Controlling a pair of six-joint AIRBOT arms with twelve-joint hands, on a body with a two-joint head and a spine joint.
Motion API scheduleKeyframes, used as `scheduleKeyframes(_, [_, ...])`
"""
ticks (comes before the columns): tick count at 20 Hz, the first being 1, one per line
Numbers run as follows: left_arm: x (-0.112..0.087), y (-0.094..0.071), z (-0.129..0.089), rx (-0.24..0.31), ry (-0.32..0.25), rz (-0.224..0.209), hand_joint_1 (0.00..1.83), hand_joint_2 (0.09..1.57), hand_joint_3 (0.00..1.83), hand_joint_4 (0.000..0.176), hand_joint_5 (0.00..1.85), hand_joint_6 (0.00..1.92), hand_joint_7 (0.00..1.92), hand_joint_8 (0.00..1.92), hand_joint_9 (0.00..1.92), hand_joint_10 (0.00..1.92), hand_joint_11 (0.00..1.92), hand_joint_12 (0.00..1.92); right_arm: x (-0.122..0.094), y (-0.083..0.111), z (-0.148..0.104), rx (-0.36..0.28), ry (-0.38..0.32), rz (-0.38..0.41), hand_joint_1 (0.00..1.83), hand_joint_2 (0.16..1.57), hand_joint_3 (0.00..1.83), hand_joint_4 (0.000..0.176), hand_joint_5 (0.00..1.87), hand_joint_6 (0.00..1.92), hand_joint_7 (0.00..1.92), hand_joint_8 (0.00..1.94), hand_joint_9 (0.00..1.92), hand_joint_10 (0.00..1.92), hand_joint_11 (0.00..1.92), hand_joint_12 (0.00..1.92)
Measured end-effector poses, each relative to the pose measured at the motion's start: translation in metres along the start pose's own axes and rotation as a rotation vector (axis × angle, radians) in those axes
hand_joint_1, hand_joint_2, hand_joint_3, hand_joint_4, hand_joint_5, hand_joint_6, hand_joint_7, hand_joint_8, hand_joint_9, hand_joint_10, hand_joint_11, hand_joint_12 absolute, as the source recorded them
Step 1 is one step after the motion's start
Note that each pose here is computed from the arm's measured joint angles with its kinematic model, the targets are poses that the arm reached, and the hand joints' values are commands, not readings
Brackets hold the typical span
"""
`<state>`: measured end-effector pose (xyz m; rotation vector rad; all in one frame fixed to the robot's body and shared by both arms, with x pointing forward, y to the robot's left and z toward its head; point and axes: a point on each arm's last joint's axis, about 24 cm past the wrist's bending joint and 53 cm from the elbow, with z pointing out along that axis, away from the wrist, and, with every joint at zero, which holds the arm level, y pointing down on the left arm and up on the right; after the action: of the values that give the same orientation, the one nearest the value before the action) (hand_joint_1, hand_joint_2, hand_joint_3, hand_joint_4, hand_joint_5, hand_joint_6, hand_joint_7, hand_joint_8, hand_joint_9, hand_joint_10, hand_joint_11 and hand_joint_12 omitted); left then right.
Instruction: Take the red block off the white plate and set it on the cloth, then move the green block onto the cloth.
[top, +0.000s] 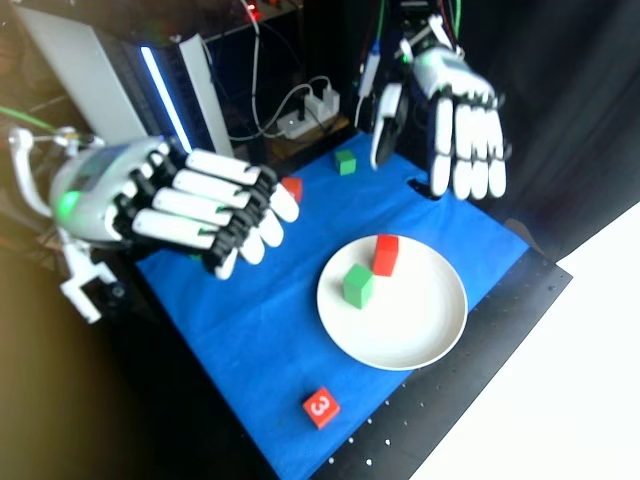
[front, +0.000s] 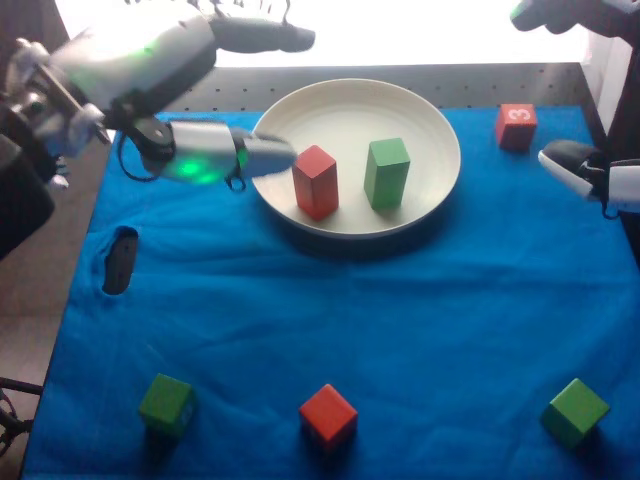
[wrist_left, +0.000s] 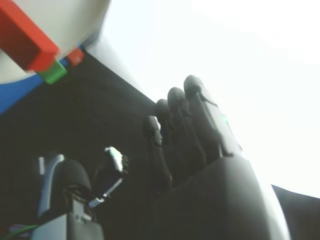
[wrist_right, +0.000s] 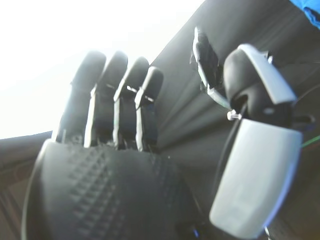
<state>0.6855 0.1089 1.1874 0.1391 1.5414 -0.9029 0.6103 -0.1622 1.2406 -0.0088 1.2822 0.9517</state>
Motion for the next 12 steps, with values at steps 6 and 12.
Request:
scheduleKeyframes(6, [0.027,0.001,0.011,-0.026,0.081,0.091,0.90,0.94,0.00,0.000,0.47,0.03,0.47,0.01,0.43,0.02,0.00,1.32,0.009,0.004,0.001,-0.004,0.011,0.020,1.19,0.66,0.47,0.000,0.46,0.79,0.51,0.99,0.42,1.27,0.20,1.84])
scheduleKeyframes(12, [0.050,0.009,0.025,-0.048,0.136,0.085,0.97,0.91,0.00,0.011,0.46,0.02,0.42,0.01,0.43,0.03,0.00,1.33,0.016,0.013,0.000,-0.020,0.022,0.042,1.26,0.54,0.55,0.000,0.48,0.91,0.59,0.96,0.49,1.28,0.29,1.77])
